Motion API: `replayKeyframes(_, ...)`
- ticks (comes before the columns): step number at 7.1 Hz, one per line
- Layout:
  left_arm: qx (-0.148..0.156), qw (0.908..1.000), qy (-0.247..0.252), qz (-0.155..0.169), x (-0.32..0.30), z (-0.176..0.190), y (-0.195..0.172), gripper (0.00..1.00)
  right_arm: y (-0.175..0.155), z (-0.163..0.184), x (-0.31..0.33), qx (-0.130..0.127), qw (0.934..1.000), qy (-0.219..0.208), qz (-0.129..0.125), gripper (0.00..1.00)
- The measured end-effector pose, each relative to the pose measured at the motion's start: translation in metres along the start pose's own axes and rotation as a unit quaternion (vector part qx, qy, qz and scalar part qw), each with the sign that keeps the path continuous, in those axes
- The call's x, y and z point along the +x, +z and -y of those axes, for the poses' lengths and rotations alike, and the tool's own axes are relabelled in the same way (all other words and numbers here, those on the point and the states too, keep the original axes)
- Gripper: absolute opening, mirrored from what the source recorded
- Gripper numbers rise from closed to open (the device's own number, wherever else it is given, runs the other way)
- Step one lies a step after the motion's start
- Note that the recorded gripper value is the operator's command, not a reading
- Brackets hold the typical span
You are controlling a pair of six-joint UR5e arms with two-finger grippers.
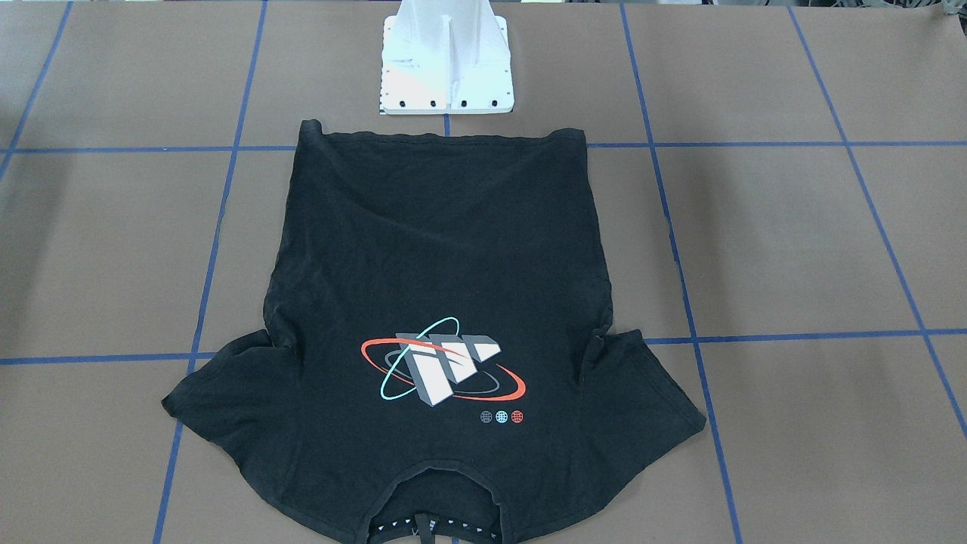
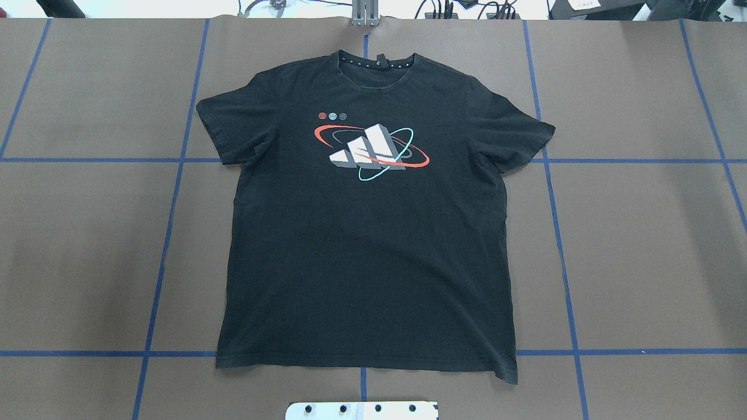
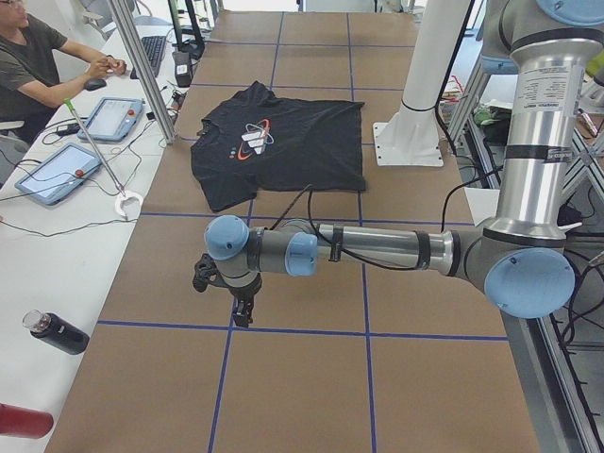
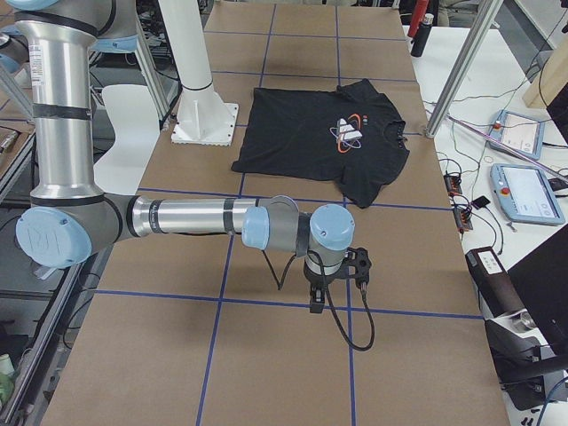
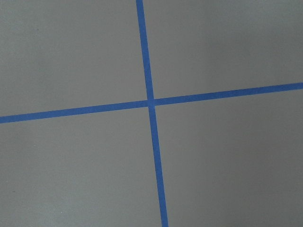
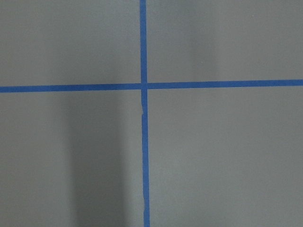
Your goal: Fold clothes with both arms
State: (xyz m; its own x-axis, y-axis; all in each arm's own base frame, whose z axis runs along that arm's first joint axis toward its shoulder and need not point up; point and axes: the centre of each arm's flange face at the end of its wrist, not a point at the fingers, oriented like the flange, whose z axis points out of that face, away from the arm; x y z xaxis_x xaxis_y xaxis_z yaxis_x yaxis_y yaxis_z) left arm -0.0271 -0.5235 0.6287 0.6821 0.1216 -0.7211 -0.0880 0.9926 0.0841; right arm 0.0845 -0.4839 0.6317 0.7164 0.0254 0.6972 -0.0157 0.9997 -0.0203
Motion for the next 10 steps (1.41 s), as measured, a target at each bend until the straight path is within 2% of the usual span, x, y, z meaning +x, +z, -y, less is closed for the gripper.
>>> replayKeyframes(2,0.020,0.9997,0.017,0.000,0.021,0.030,-0.020,1.00,-0.017,0.027,-0.019,0.016,0.9998,-0.016,0.001,1.00)
replayKeyframes(5,0.079,0.9935,0.083,-0.001,0.080,0.097,-0.072,1.00,-0.023,0.074,-0.097,0.030,0.9977,-0.059,0.014,1.00)
replayKeyframes(6,0.103,0.9881,0.115,-0.002,0.088,0.103,-0.074,1.00,-0.020,0.088,-0.127,0.044,0.9960,-0.076,0.019,1.00)
replayKeyframes(8,0.134,0.9788,0.154,-0.004,0.076,0.110,-0.054,1.00,-0.010,0.114,-0.181,0.067,0.9929,-0.094,0.028,1.00)
replayKeyframes(10,0.161,0.9698,0.184,-0.004,0.074,0.121,-0.042,1.00,0.030,0.136,-0.235,0.104,0.9878,-0.110,0.037,1.00)
